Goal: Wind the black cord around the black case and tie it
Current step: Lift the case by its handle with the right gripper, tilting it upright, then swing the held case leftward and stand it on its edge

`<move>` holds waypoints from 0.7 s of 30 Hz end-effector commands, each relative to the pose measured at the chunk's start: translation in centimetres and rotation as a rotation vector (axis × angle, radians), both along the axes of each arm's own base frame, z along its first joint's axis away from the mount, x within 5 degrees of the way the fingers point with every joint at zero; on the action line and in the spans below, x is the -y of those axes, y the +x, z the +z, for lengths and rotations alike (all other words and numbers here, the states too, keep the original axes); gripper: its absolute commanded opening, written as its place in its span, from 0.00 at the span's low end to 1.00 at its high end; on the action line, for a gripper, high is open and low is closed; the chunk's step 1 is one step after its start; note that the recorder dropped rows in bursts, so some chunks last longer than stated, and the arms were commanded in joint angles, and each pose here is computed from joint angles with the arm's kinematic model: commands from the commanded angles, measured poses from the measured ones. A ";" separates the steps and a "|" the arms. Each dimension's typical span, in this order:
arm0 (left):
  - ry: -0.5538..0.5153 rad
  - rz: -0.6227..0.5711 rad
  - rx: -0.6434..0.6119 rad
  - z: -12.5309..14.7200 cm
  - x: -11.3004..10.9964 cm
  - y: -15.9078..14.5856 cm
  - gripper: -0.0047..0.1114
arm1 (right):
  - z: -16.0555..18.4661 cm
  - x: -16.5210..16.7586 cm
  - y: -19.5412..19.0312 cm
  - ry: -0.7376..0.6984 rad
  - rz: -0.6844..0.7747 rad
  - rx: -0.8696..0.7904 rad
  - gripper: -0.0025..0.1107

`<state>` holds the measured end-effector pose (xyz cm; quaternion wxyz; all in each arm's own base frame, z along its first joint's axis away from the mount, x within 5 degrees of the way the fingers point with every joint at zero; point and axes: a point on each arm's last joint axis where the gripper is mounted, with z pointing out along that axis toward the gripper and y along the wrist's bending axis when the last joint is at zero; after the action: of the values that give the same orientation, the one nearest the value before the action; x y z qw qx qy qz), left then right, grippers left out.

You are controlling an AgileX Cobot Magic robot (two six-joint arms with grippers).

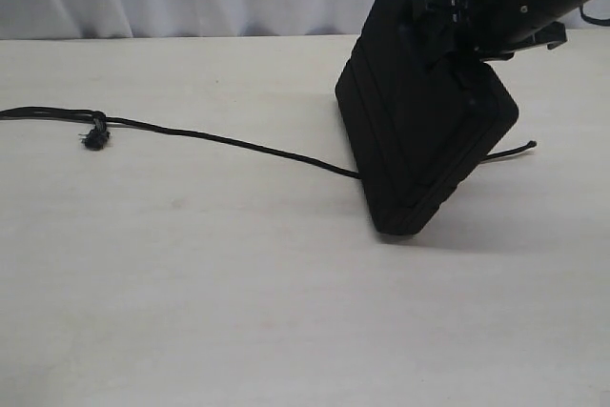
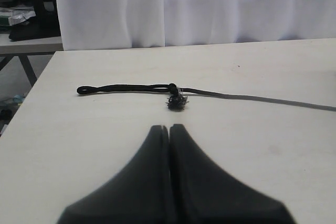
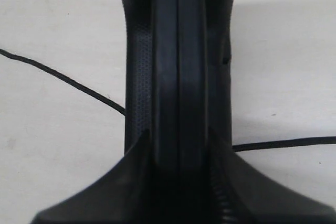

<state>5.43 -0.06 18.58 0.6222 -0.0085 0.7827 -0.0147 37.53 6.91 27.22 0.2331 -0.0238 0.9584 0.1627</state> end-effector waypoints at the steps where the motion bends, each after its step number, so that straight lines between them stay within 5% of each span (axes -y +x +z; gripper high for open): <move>1: 0.000 -0.006 0.007 0.0 0.0 0.0 0.04 | -0.8 -0.1 -0.4 -0.014 0.045 -0.059 0.14; 7: 0.000 -0.006 0.007 0.0 0.0 0.0 0.04 | -0.8 -0.2 -0.4 -0.013 0.052 -0.059 0.32; 21: 0.000 -0.006 0.007 0.0 0.0 0.0 0.04 | 1.5 -0.6 -0.7 0.011 0.032 0.060 0.32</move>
<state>5.43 -0.06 18.58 0.6222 -0.0085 0.7827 -0.0147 37.15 7.07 28.01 0.2453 -0.0316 0.9538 0.1704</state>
